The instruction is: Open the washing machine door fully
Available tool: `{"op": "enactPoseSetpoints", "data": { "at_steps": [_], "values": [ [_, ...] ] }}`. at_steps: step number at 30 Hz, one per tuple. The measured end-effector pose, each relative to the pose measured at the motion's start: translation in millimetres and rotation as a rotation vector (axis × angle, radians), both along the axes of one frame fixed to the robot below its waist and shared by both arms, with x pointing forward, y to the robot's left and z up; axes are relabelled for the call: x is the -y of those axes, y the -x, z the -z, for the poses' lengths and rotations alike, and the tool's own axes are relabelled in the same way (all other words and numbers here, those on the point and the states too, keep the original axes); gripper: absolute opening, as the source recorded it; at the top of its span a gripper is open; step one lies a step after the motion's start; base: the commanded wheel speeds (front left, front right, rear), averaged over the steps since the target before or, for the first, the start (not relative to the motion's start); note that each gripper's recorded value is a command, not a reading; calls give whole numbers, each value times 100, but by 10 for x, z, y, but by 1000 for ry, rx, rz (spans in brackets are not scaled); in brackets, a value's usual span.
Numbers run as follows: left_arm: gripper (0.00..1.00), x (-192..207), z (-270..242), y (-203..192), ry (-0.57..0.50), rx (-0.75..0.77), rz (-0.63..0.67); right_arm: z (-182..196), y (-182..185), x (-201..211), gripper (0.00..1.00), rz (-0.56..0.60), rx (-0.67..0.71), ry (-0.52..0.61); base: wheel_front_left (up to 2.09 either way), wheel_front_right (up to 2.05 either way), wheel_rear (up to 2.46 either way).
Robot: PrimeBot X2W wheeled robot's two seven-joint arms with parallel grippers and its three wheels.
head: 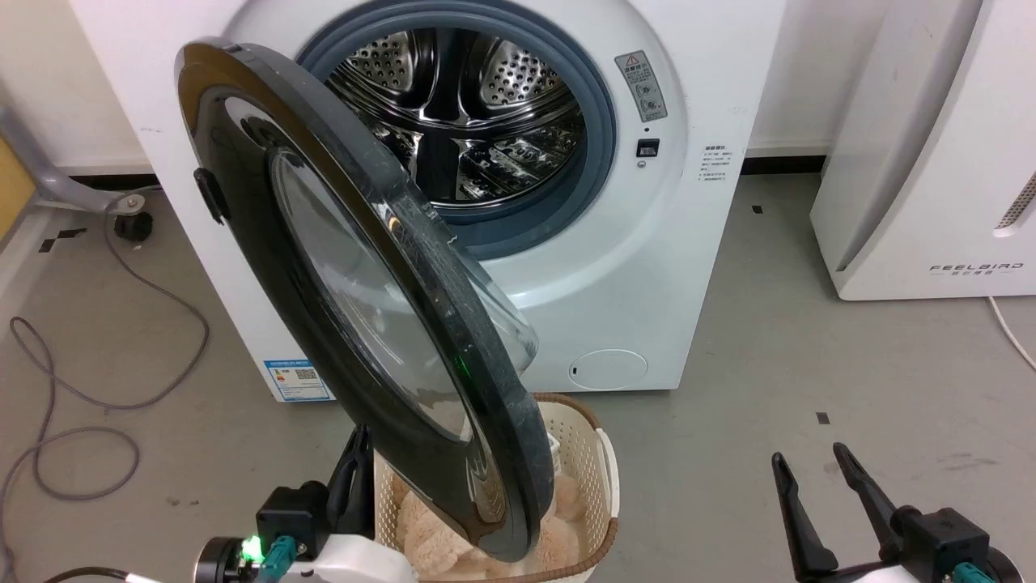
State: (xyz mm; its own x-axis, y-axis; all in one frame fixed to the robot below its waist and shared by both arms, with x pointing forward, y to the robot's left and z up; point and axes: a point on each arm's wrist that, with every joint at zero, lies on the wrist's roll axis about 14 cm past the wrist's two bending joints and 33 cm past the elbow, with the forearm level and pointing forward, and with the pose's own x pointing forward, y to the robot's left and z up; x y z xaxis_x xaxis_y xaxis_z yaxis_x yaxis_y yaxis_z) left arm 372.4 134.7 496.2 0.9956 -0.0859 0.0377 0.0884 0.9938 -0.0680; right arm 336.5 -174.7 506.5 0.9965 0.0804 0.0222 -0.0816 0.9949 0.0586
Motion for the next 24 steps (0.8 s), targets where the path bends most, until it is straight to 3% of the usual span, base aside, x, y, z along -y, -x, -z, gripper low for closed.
{"op": "enactPoseSetpoints", "data": {
  "at_steps": [6, 16, 24],
  "values": [
    [0, 9, -474, -62, 12, 147, 2, 43, 2, -2, 100, 0, -9, -4, 0, 0, 0],
    [0, 121, -1999, 142, 11, 636, 31, 57, -9, -24, 100, -5, -9, -29, 0, 0, 0],
    [0, 570, -2759, 598, 76, 912, 210, 63, -26, -29, 100, -5, -8, -32, 0, 0, 0]
  ]
}}
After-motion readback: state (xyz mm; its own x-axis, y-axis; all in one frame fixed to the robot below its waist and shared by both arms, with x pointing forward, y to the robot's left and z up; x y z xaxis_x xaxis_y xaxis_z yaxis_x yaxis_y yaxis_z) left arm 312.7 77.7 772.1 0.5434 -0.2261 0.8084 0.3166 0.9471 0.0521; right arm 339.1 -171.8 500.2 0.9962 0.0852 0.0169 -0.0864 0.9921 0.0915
